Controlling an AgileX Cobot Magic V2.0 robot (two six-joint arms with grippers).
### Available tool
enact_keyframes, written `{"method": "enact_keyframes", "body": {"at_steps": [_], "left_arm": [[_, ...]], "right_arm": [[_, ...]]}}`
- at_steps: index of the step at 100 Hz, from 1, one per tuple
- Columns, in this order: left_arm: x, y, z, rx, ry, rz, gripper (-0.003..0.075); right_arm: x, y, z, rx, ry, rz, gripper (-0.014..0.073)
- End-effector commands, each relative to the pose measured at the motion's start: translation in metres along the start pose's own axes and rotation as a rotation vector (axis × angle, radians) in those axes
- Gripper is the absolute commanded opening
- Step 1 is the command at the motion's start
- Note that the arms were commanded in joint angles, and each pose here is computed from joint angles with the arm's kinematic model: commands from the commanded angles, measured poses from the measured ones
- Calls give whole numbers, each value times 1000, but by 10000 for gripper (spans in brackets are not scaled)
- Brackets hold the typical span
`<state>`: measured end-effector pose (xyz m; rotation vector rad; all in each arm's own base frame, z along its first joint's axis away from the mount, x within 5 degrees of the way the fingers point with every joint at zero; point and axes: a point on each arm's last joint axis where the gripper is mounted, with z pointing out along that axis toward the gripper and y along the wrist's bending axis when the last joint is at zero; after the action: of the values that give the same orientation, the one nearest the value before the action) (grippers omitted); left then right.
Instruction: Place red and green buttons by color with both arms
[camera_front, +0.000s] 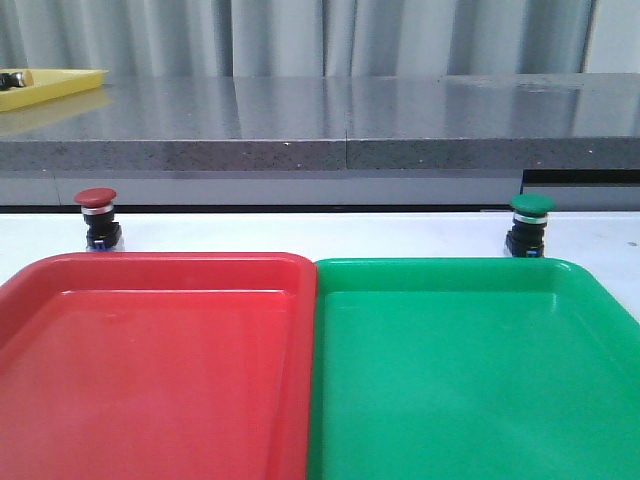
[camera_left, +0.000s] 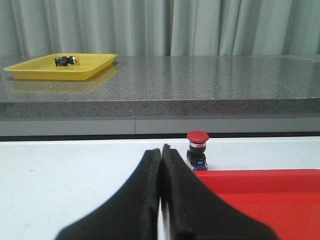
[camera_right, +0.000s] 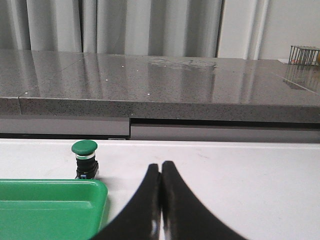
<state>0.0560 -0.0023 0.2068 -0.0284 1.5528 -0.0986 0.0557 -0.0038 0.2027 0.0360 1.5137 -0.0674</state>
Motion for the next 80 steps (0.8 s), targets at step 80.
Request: {"method": "enact_keyframes", "body": {"at_steps": [80], "left_arm": [[-109,-8,41,-21,113,-9,-20]], "right_arm": [[-15,1,-2,-14,-115,-6,-64]]}}
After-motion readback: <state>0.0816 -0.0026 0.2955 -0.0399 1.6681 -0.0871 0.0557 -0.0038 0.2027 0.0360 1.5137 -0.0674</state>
